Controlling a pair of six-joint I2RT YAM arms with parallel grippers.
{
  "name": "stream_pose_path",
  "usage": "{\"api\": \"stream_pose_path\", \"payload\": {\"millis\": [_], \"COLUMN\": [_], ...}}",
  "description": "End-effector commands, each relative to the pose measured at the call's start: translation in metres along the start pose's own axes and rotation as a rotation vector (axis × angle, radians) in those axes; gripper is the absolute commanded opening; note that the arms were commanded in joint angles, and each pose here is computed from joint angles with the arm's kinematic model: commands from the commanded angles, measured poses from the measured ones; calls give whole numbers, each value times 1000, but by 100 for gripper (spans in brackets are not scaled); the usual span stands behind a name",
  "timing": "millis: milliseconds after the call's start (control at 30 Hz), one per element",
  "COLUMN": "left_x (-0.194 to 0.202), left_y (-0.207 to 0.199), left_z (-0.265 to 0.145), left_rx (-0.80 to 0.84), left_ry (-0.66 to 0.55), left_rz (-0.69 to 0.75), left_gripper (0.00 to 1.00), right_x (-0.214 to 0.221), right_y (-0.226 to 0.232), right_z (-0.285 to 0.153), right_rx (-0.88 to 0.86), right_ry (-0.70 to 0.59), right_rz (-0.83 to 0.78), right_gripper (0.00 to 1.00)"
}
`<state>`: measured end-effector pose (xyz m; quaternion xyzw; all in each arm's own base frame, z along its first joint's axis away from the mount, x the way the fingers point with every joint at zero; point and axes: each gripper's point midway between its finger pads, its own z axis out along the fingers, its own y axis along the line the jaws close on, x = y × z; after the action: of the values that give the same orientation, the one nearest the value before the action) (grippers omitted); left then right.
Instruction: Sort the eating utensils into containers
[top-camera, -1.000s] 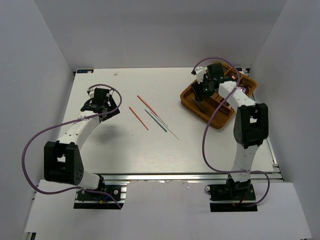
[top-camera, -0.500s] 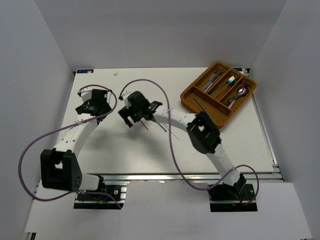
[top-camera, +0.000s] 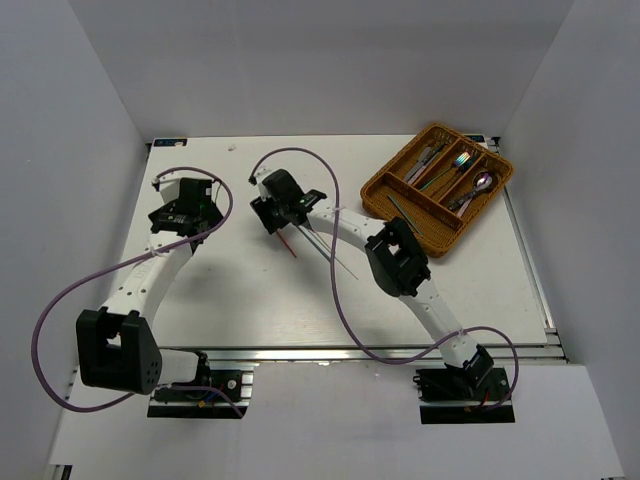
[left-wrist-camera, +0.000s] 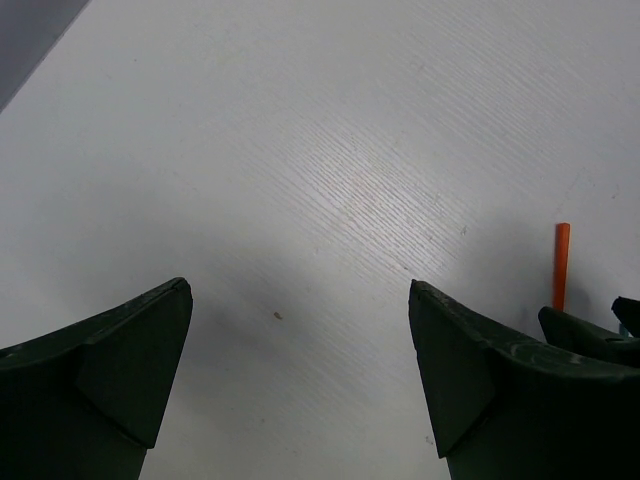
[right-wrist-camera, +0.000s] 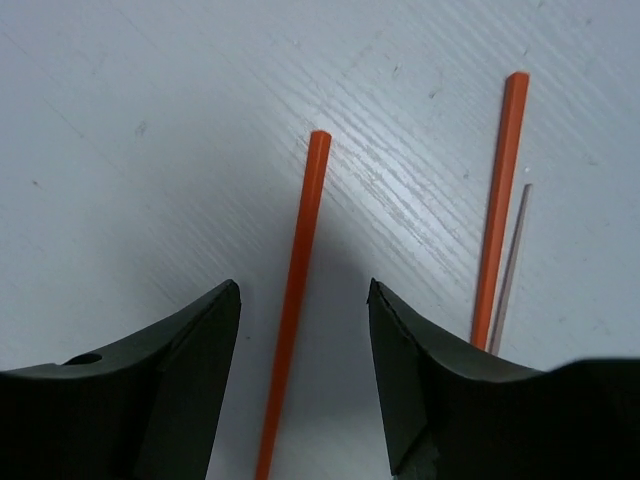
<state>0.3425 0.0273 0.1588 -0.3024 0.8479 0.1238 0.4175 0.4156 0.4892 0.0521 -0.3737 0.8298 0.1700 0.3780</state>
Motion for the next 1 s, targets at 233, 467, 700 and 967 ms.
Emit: {"api": "stream_pose_path", "payload": {"millis": [233, 467, 700, 967], "left_x": [-6, -10, -13, -13], "left_y": [-8, -8, -5, -9], "left_z": [-5, -8, -10, -12], "left_rx": [51, 57, 55, 75], "left_ry": [-12, -24, -37, -36], "left_rz": [-7, -6, -11, -10], "left_gripper": [98, 98, 98, 98], "right_x": [61, 64, -18, -65], "right_y": [20, 19, 61, -28], "right_z": [14, 1, -60, -145], "right_rx": [-95, -7, -405, -498], "right_ry": [160, 133, -108, -308], "right_rz": [4, 9, 193, 253], "right_gripper": [44, 0, 0, 0]}}
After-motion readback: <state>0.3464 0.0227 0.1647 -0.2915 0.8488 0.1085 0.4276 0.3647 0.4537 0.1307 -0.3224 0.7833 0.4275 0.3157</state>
